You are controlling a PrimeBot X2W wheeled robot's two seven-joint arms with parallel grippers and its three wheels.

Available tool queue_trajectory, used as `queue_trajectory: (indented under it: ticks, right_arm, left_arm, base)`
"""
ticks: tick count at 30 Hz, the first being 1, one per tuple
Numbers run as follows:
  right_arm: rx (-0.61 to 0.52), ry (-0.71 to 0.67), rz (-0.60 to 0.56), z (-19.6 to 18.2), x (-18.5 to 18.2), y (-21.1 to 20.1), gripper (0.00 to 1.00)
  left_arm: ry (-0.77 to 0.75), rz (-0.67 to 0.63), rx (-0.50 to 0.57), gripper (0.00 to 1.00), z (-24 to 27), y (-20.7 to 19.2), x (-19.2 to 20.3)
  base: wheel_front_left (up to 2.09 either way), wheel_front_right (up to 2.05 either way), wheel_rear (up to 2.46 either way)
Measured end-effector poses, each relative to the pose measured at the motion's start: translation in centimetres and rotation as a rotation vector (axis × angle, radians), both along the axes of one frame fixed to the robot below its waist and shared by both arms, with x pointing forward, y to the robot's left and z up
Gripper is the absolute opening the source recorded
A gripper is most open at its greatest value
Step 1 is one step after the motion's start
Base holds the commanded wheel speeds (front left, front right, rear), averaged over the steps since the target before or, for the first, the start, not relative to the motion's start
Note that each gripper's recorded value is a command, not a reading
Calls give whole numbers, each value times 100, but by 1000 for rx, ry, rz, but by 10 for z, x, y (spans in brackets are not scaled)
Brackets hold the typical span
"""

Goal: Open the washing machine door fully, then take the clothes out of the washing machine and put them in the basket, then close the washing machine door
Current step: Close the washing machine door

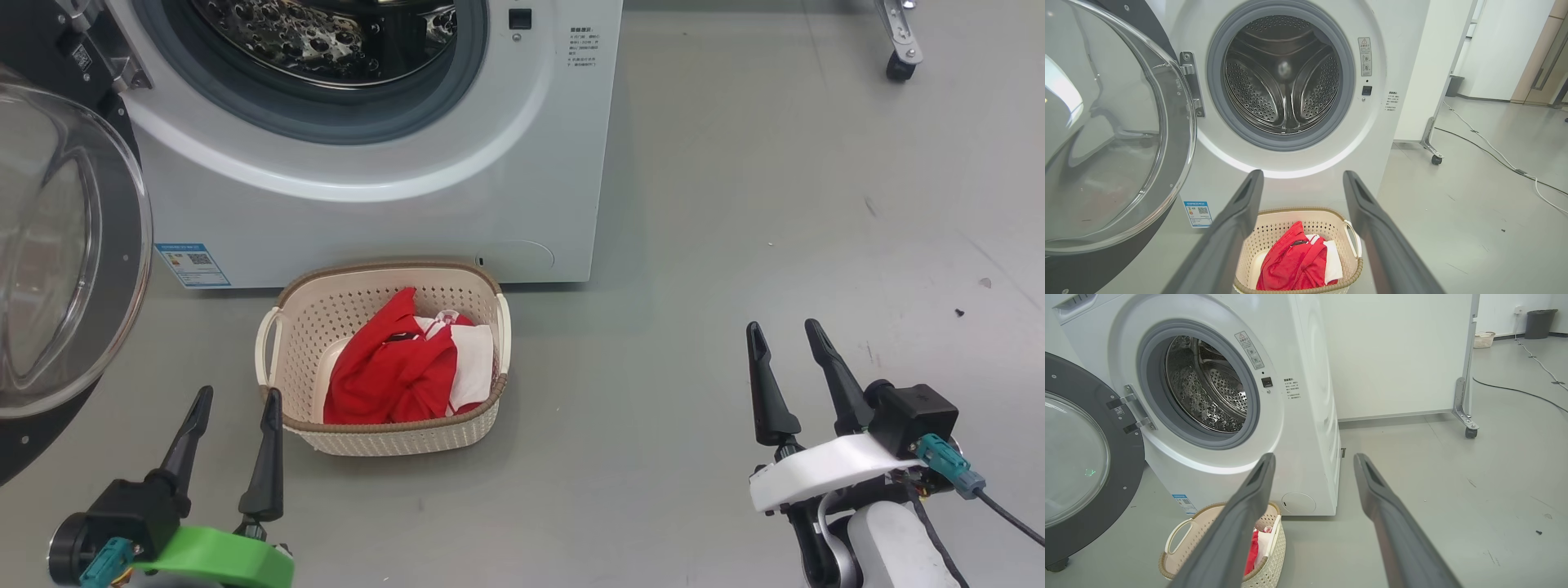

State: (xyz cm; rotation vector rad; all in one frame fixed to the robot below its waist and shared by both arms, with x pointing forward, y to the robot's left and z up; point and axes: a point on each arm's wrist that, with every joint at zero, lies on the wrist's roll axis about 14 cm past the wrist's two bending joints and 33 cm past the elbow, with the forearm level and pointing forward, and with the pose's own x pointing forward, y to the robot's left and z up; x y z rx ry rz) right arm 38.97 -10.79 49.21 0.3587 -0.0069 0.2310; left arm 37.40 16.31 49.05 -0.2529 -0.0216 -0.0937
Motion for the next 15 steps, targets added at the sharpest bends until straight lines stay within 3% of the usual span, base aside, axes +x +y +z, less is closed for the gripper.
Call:
queue_trajectory:
  ticks: [15]
  right_arm:
    - [2, 0, -4, 0, 4, -1, 100]
  left_arm:
    - [9, -6, 7, 100, -3, -2, -4]
  base:
    - [0, 0, 0]
